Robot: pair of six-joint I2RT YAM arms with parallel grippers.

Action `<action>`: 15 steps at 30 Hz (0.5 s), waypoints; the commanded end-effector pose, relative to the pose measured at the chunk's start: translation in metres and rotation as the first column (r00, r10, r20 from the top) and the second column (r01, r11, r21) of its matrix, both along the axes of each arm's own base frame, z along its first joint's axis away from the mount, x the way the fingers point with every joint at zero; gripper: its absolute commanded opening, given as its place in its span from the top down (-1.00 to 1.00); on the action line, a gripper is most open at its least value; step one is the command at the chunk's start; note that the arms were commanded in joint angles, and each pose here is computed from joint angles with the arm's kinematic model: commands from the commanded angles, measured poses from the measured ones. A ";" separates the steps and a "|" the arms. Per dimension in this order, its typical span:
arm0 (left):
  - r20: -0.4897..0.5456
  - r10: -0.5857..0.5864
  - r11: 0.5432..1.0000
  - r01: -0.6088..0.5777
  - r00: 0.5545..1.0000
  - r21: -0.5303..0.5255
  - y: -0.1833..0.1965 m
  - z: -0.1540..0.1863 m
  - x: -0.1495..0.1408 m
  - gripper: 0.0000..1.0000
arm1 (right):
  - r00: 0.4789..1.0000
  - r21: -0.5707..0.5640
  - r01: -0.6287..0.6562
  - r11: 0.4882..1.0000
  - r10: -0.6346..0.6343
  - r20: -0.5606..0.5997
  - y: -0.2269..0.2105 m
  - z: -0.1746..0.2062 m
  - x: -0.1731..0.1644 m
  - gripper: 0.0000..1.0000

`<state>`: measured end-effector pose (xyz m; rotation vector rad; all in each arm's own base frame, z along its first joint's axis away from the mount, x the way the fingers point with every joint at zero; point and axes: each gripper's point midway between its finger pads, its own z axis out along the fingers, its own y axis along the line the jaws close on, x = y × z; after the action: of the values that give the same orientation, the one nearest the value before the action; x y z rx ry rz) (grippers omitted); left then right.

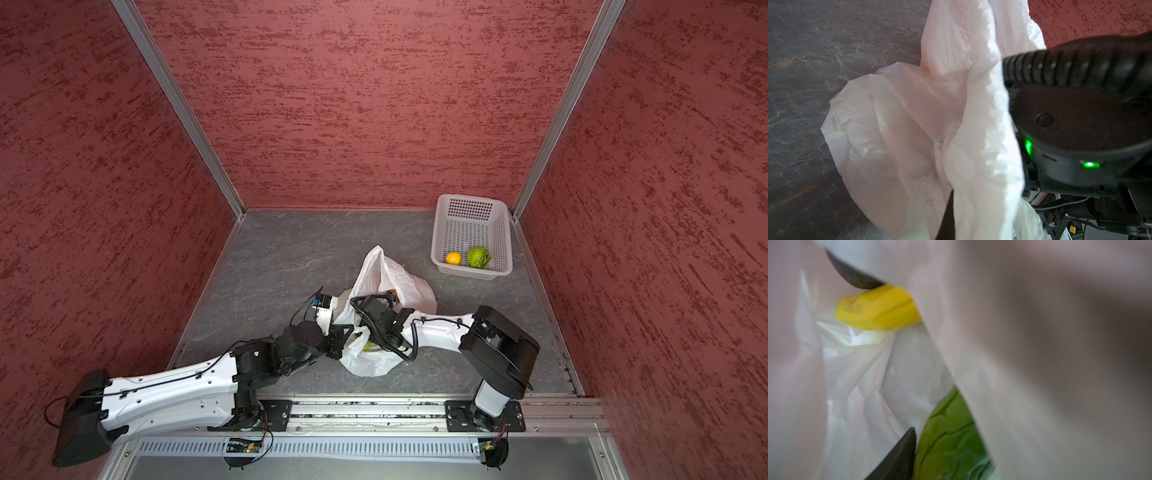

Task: Untie the knot of the plastic bag and take out the fruit
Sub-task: Pick up the fruit from the plastic bag.

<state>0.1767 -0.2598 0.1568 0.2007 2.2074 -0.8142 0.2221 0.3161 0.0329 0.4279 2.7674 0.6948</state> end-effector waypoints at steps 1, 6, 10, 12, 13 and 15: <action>0.021 0.011 1.000 -0.011 1.000 -0.023 0.001 0.007 0.002 1.00 | 0.999 -0.024 0.037 0.999 -0.038 -0.031 -0.004 -0.009 -0.003 0.09; 0.022 0.010 1.000 -0.010 1.000 -0.019 0.002 0.007 0.002 1.00 | 0.997 -0.003 0.070 0.998 -0.070 0.029 -0.009 0.009 0.004 0.42; 0.035 0.018 0.999 -0.017 0.999 -0.028 0.002 0.011 0.003 1.00 | 0.991 0.018 0.080 0.997 -0.081 0.108 -0.015 0.039 0.011 0.43; 0.046 0.022 0.999 -0.020 0.999 -0.030 0.003 0.014 0.005 1.00 | 0.987 0.015 0.077 0.997 -0.078 0.141 -0.020 0.052 0.013 0.43; 0.054 0.020 0.999 -0.018 0.998 -0.029 0.002 0.016 0.005 1.00 | 0.984 0.011 0.078 0.997 -0.079 0.157 -0.023 0.059 0.013 0.43; 0.067 0.020 0.999 -0.018 0.998 -0.031 0.003 0.021 0.006 1.00 | 0.978 0.019 0.080 0.997 -0.082 0.192 -0.030 0.074 0.013 0.43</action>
<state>0.1785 -0.2578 0.1638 0.1889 2.1813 -0.8198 0.2304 0.3008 0.0848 0.4246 2.6255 0.7368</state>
